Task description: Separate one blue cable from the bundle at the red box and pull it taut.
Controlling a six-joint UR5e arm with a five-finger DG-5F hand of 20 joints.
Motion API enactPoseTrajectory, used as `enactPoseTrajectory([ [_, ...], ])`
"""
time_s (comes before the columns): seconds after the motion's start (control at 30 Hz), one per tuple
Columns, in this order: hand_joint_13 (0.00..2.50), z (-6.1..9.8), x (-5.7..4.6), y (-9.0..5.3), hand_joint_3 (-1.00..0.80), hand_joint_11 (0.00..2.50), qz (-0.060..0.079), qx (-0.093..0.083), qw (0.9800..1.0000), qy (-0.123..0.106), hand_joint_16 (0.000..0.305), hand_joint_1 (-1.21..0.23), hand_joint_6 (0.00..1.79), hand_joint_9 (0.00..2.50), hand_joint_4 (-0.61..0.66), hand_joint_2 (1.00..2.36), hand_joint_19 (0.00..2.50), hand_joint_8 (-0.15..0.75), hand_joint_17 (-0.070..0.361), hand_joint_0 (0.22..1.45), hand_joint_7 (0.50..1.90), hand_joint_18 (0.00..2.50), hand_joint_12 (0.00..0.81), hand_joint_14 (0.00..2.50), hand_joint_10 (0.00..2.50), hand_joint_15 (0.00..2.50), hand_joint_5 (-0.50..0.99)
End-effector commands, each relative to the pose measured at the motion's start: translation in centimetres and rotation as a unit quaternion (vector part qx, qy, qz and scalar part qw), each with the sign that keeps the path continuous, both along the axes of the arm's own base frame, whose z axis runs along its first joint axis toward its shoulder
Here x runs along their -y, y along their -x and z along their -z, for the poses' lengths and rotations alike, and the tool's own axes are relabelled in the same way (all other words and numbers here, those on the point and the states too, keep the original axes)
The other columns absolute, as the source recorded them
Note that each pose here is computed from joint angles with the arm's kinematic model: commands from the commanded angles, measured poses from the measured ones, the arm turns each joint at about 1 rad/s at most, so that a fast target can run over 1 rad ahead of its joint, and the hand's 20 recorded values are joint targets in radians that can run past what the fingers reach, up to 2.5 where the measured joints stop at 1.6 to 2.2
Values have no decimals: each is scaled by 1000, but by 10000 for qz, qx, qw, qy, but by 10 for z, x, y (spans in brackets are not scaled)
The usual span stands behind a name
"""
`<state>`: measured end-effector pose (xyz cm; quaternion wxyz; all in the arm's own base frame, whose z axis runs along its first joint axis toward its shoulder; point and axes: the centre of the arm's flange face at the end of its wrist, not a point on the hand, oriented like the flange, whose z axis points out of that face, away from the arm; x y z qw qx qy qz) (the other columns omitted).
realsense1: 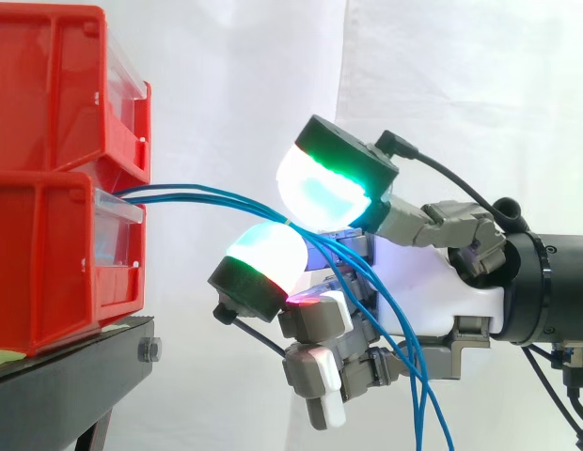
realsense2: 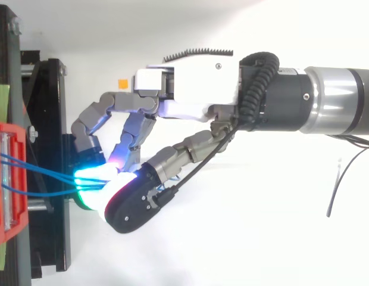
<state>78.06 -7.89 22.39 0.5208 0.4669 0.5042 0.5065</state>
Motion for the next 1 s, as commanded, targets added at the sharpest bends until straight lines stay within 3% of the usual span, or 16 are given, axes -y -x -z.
enactPoseTrajectory([
  [0.0,1064,0,0,0,-500,1079,0,-2,10000,0,44,-658,877,1134,48,1000,847,302,98,633,1166,856,372,29,25,801,-134],
  [0.17,1056,0,0,0,-348,1083,0,-2,10000,0,44,-828,893,1089,-6,1014,837,297,99,684,1175,862,372,29,25,798,-146],
  [0.3,1051,0,0,0,-491,1100,0,-2,10000,0,43,-891,903,1085,-130,1001,815,289,98,790,1289,860,363,30,25,803,-153],
  [0.33,1055,0,0,0,-500,1095,0,-2,10000,0,43,-898,902,1088,-145,1000,805,285,97,806,1434,864,359,28,27,806,-156],
  [0.4,1077,0,0,0,-500,1162,0,-9,10000,1,43,-889,940,1118,-168,1000,790,278,96,800,1451,895,355,30,27,822,-159],
  [0.53,1093,0,1,0,-500,1197,7,-9,10000,1,42,-955,953,1131,-37,1000,790,275,95,707,1225,908,349,31,27,842,-155],
  [0.73,1134,1,1,0,-500,1149,7,-17,10000,1,57,-938,937,1157,56,1000,794,330,128,422,1074,1019,407,27,20,817,-166],
  [0.97,1134,1,1,1,-500,1099,7,-32,10000,3,65,-743,922,1126,90,1000,785,355,147,393,1016,1085,442,23,18,791,-177],
])
